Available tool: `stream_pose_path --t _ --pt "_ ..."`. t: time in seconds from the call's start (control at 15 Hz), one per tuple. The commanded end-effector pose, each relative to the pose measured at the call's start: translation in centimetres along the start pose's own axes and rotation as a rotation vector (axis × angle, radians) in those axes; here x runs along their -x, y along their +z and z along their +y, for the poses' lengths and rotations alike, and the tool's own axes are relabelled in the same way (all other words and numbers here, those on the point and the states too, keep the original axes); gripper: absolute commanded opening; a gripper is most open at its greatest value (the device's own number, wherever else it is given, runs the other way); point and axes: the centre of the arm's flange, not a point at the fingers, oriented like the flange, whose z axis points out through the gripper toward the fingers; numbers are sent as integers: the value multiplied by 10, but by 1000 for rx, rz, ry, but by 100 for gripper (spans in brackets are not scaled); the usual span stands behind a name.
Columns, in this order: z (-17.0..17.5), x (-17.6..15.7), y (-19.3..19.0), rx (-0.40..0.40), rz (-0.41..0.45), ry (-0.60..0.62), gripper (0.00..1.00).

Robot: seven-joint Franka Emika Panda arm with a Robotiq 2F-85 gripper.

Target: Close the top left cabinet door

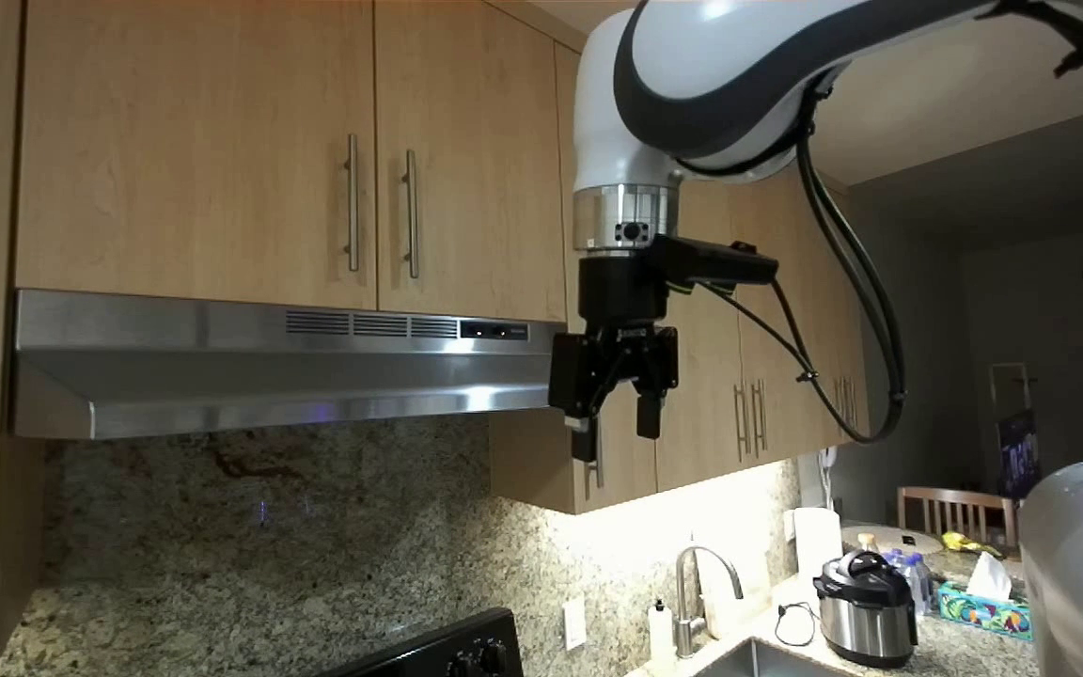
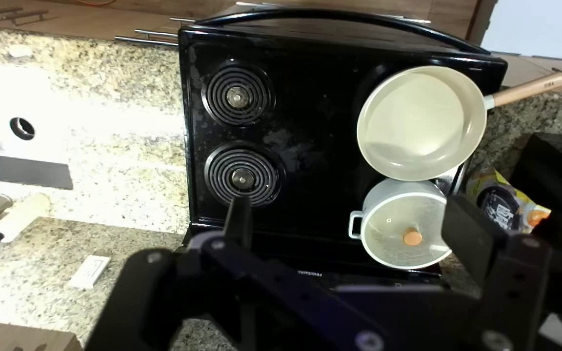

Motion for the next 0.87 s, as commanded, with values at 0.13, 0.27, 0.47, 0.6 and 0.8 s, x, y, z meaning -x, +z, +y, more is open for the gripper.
stream_pose_path --t 0.13,0.27,0.47,0.6,0.8 --pt "6 -9 19 -51 33 88 100" --pt "10 -6 13 -33 29 55 100" --pt "10 -7 14 -31 29 58 100" --pt "10 -7 14 -31 30 58 100" --pt "10 -7 14 -31 30 58 100"
